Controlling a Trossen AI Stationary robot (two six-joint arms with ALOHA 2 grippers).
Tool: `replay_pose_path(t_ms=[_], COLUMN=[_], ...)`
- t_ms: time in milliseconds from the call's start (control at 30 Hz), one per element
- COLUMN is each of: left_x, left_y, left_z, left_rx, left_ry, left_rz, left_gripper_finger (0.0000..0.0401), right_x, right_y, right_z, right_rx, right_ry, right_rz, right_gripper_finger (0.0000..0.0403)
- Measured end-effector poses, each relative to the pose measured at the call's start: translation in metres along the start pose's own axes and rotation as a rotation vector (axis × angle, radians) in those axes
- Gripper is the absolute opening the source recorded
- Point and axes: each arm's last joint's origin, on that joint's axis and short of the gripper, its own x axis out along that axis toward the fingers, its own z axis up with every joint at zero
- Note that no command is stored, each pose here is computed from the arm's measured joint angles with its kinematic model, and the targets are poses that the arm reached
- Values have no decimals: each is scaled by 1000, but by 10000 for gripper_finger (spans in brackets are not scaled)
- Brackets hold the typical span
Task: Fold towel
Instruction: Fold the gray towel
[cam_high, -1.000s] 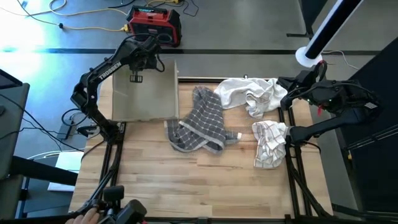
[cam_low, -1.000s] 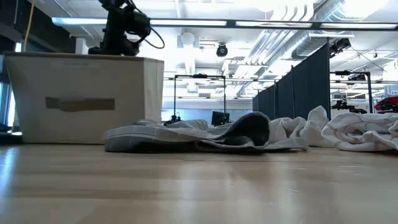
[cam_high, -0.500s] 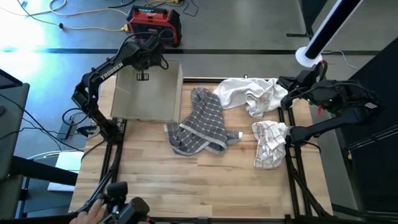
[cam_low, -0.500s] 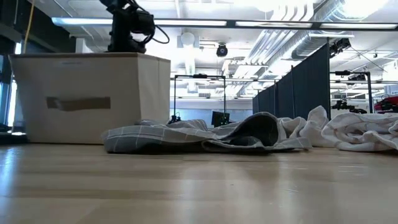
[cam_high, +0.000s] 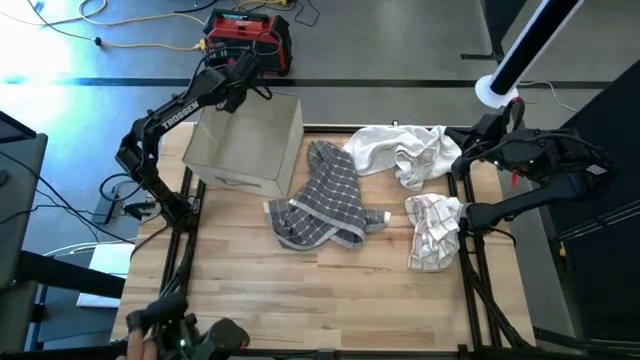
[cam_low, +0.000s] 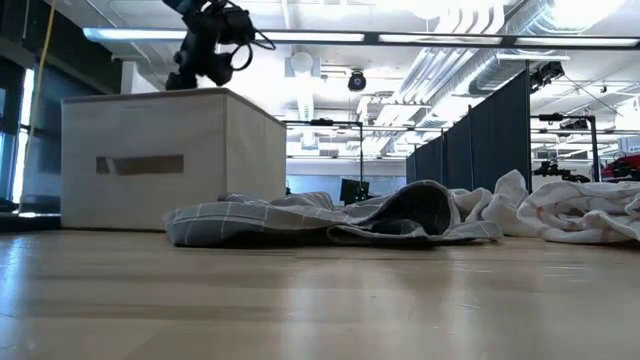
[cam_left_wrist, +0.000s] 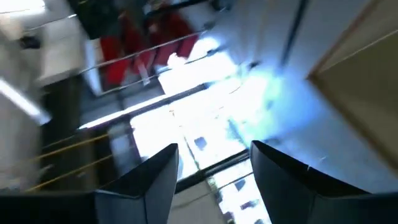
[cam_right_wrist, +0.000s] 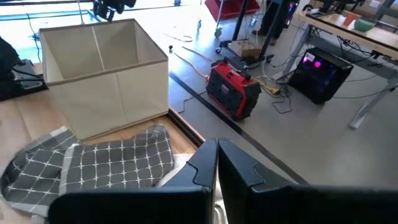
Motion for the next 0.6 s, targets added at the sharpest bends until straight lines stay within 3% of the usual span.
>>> replay_pose_path(t_ms=[100, 200, 333, 433, 600], left_x=[-23, -54, -99, -129, -173], left_y=[4, 5, 1, -6, -21], left_z=[-7, -14, -27, -33, -36], left_rx=[-8, -65, -197, -322, -407], left_ry=[-48, -182, -472, -730, -1046], left_rz=[41, 37, -83, -332, -889], left_gripper_finger=[190, 187, 186, 186, 186], right_x=[0, 1, 4, 8, 16], right_y=[0, 1, 7, 13, 24], right_z=[0, 0, 1, 1, 2], right_rx=[0, 0, -8, -22, -44], right_ry=[0, 5, 31, 55, 99], right_rz=[0, 6, 67, 105, 158], right_gripper_finger=[0, 0, 0, 0, 0])
